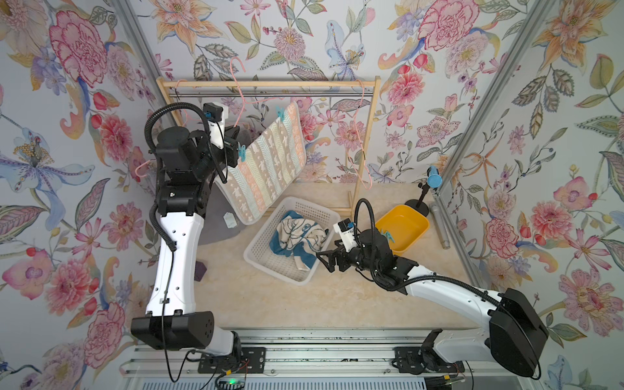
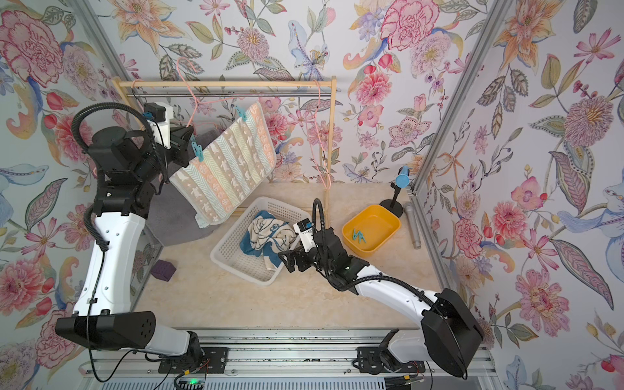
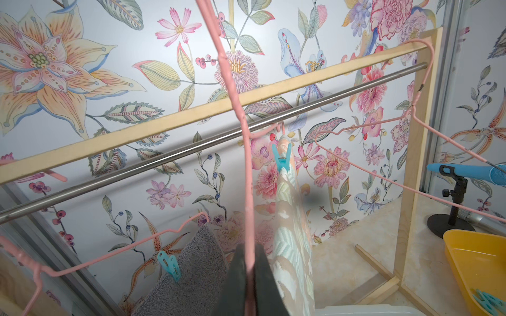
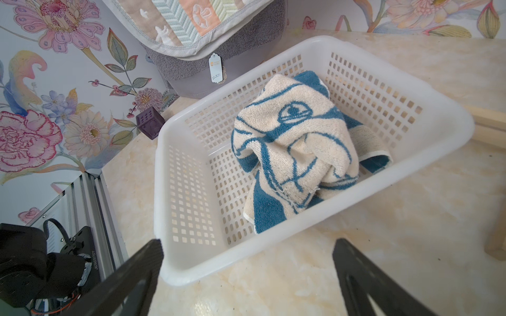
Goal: Remove the clothespins securing towels to the hanger
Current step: Pick up the hanger from the clothesline.
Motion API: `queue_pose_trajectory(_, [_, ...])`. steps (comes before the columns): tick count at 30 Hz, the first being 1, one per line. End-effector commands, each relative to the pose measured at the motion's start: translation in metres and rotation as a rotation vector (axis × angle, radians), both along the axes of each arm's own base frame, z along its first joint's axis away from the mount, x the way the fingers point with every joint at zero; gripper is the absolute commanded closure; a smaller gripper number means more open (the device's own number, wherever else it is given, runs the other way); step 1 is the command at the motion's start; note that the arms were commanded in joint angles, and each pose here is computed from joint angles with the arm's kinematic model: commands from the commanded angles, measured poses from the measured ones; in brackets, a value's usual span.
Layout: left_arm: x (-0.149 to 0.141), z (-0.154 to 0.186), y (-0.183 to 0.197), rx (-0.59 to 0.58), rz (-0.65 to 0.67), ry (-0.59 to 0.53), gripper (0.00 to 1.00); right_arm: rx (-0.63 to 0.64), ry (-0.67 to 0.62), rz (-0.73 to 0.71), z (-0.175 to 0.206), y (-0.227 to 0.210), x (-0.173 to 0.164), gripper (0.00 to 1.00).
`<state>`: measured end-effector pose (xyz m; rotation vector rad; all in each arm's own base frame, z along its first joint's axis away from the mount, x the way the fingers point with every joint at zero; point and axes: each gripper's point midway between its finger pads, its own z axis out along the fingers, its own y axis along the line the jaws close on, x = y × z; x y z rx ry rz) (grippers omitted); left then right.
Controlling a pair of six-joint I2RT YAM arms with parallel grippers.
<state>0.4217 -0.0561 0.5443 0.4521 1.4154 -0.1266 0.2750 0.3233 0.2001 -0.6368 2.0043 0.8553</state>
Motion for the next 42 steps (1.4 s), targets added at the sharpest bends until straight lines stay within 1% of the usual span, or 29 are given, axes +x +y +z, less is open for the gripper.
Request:
queue_pose_trajectory(1, [-0.029,0.037,-0.003,-0.029,-0.009,-0.145,1.0,0.038,-0.017,-0.002,0.009,-0.001,-0.001,0.0])
queue_pose_trajectory(7, [-0.044,0.019,-0.002,-0.04,0.008,-0.121,1.0,0.047,-0.014,0.002,0.011,-0.001,-0.004,0.0])
queue_pose_trajectory(15, [-0.053,-0.014,0.001,-0.039,0.03,-0.06,1.0,0.05,-0.019,0.005,0.013,-0.003,-0.007,0.0])
queue_pose_trajectory(24, [-0.063,-0.043,0.001,-0.042,0.033,-0.015,1.0,0.052,-0.017,0.011,0.012,-0.001,-0.008,0.0])
queue_pose_trajectory(32, [-0.068,-0.067,-0.014,-0.054,0.01,0.021,1.0,0.05,-0.017,0.013,0.011,-0.001,-0.011,0.0])
queue_pose_trajectory(38, [-0.074,-0.076,-0.024,-0.075,0.004,0.026,1.0,0.048,-0.015,0.013,0.01,-0.001,-0.012,0.0])
queue_pose_trajectory(42, [-0.076,-0.087,-0.026,-0.083,0.017,0.043,1.0,0.045,-0.014,0.013,0.01,-0.002,-0.012,0.0])
